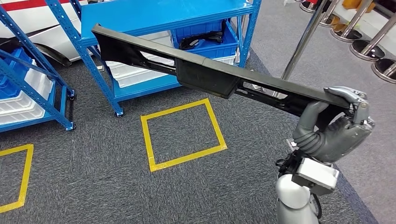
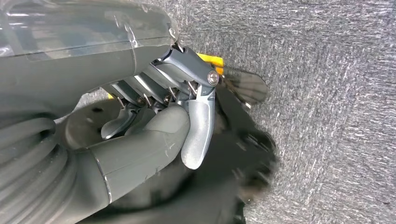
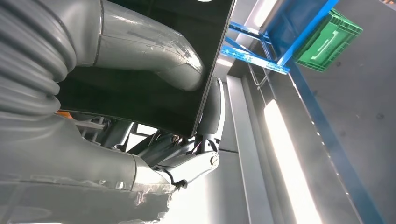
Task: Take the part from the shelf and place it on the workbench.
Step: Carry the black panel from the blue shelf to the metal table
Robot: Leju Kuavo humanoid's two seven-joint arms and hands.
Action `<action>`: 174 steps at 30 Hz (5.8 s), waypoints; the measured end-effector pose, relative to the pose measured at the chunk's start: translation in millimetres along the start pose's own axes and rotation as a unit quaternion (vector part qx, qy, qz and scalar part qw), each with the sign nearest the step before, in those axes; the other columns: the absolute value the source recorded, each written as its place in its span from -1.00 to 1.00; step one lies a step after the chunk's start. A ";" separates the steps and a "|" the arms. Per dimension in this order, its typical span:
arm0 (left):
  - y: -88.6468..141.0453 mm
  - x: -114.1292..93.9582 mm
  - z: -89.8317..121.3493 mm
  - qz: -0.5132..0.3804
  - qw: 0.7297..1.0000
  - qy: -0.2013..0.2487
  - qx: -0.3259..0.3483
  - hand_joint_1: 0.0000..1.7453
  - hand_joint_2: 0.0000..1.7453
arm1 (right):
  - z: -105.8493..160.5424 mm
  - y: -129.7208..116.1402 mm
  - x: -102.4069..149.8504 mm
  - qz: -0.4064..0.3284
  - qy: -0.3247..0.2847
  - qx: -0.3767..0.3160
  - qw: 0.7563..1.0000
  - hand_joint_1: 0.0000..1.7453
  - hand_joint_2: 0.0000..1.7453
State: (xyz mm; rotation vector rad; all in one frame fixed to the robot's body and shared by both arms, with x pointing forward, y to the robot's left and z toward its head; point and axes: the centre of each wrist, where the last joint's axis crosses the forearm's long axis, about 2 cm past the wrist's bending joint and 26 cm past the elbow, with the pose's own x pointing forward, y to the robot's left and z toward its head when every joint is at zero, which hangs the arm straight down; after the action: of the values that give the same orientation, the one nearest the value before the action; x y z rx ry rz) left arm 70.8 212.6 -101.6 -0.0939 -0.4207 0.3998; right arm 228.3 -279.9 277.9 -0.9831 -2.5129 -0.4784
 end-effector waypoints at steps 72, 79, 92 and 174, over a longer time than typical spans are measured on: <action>-3.1 -1.0 0.5 -0.008 1.000 0.009 0.009 1.00 1.00 | -11.1 -2.9 -4.8 0.000 -0.010 0.011 1.000 1.00 1.00; -3.3 -0.8 0.4 -0.008 1.000 0.002 0.005 1.00 1.00 | -11.2 -2.6 -5.2 0.001 -0.014 0.011 1.000 1.00 1.00; -1.5 -2.4 0.9 -0.013 1.000 -0.009 0.007 1.00 1.00 | -4.7 -9.0 -7.7 0.004 0.025 0.024 0.999 1.00 1.00; -3.4 -3.9 1.4 -0.022 1.000 -0.004 0.003 1.00 1.00 | -1.4 -27.0 -3.3 0.037 0.023 0.089 0.995 1.00 1.00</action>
State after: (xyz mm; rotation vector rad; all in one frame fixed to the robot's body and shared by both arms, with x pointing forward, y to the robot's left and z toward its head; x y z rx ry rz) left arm 68.1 207.9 -101.2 -0.0770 -0.4294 0.3578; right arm 211.9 -301.1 272.9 -0.9802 -2.4200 -0.2464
